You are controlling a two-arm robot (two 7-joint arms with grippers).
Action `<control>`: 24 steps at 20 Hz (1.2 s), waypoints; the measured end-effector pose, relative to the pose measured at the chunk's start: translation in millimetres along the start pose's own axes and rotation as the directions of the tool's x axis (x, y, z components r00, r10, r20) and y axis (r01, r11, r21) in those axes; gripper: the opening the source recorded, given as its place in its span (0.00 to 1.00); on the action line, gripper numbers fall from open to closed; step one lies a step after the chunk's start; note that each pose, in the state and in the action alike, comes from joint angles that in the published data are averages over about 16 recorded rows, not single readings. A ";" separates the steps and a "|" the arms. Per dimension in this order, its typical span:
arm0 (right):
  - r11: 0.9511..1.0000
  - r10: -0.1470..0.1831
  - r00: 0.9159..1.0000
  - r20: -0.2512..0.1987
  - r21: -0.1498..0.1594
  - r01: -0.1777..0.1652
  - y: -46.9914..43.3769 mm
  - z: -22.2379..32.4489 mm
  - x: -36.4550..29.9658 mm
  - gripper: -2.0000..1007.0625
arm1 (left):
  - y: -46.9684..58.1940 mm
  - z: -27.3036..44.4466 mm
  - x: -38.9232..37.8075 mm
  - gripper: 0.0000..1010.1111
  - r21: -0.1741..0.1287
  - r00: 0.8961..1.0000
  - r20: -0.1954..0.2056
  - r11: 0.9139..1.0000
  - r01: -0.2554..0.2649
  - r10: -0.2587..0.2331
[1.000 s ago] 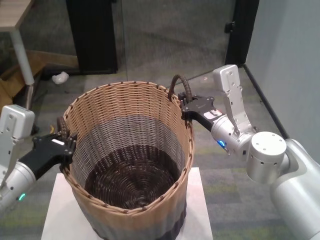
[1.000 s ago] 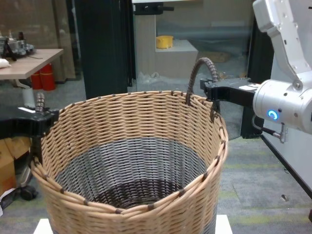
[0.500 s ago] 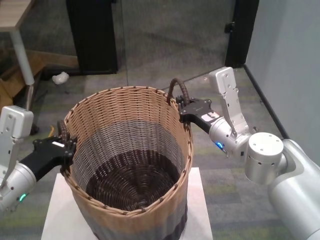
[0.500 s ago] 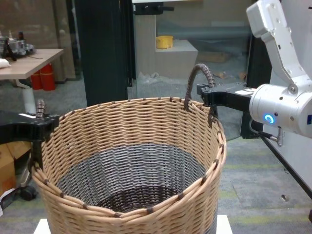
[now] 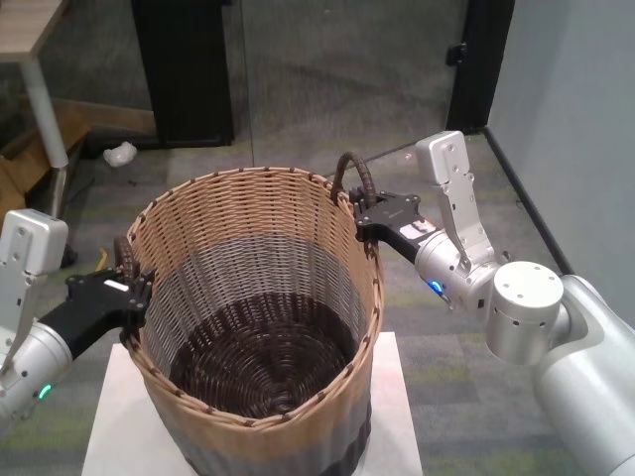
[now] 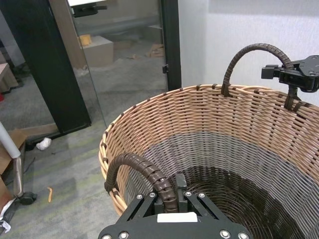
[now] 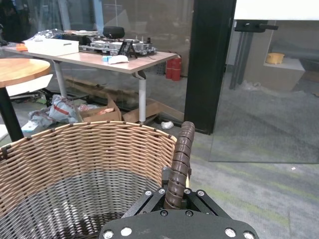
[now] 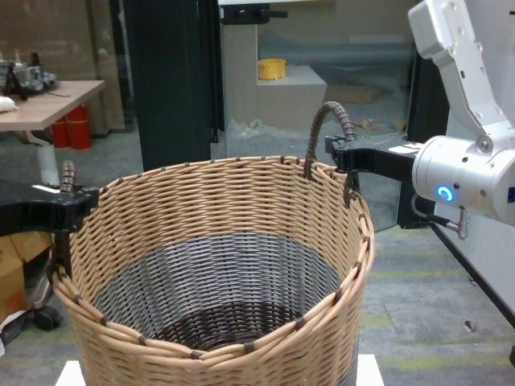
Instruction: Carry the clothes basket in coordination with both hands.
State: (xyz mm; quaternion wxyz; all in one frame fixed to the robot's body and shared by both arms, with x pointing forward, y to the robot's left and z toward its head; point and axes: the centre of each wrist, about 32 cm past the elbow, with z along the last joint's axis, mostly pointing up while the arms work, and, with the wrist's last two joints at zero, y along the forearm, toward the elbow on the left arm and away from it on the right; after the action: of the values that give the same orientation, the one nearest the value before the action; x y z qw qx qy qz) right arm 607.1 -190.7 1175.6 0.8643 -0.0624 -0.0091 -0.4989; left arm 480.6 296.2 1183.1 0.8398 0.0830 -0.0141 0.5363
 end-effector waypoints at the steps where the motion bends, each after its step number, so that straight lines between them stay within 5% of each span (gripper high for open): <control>1: 1.000 0.000 1.000 0.000 0.000 0.000 0.0 0.1 0.0 0.04 | 0.0 0.1 0.0 0.17 0.000 1.000 0.001 1.000 0.000 0.000; 13: 1.000 -0.001 1.000 -0.001 0.003 0.001 -0.4 0.3 0.4 0.04 | 0.5 -0.3 0.1 0.17 0.002 1.000 0.000 1.000 -0.004 0.004; 24: 1.000 -0.001 1.000 -0.001 0.004 0.001 -0.6 0.4 0.5 0.04 | 1.5 -3.2 0.8 0.17 0.038 1.000 0.002 0.999 -0.030 0.030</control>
State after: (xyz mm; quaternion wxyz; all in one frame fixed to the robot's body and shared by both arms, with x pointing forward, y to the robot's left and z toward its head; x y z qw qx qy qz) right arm 606.9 -191.4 1176.2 0.8642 -0.0605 -0.0097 -0.4994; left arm 479.4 298.0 1180.2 0.8299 0.0992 -0.0055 0.5490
